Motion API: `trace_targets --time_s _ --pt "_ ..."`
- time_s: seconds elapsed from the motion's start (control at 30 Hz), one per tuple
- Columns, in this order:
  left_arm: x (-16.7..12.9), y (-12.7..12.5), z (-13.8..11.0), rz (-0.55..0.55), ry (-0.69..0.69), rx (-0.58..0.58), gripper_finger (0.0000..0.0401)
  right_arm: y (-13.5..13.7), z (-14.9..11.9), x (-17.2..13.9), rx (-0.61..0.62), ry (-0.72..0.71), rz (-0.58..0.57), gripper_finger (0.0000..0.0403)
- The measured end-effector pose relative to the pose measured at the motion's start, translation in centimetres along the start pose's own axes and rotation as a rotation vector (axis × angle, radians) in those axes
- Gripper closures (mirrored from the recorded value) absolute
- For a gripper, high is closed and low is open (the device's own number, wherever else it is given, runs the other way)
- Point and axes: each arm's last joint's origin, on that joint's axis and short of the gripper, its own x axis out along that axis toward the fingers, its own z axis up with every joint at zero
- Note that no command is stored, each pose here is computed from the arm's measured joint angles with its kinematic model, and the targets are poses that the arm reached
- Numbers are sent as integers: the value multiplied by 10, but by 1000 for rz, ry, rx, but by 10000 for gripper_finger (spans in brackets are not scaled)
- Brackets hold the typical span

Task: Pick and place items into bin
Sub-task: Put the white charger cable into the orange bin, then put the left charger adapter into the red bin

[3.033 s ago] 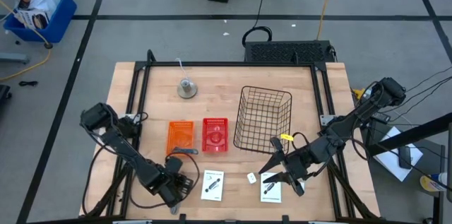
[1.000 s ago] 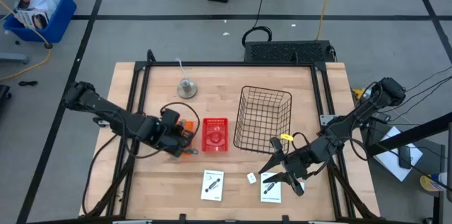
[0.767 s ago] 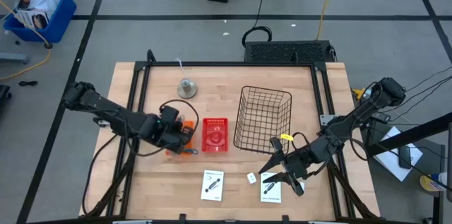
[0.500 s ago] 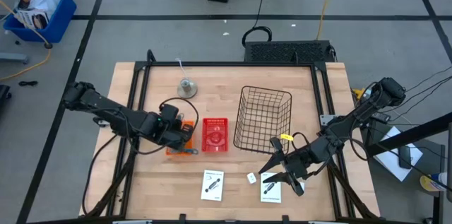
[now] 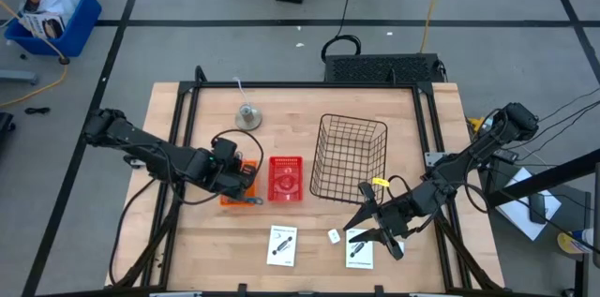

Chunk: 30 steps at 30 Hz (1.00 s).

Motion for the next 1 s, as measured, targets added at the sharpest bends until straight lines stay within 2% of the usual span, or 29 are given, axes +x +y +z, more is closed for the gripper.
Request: trace_targets --time_s 0.1,0.27,0.43,1.0 --pt "0 0 -1 0 19 10 333 0 0 0 0 2 0 275" --pt "1 2 -2 16 153 24 338 0 0 0 0 2 1 275" --pt "1 2 -2 20 163 24 344 0 0 0 0 2 1 275" --pt "0 1 -5 12 253 47 236 0 0 0 -5 3 1 275"
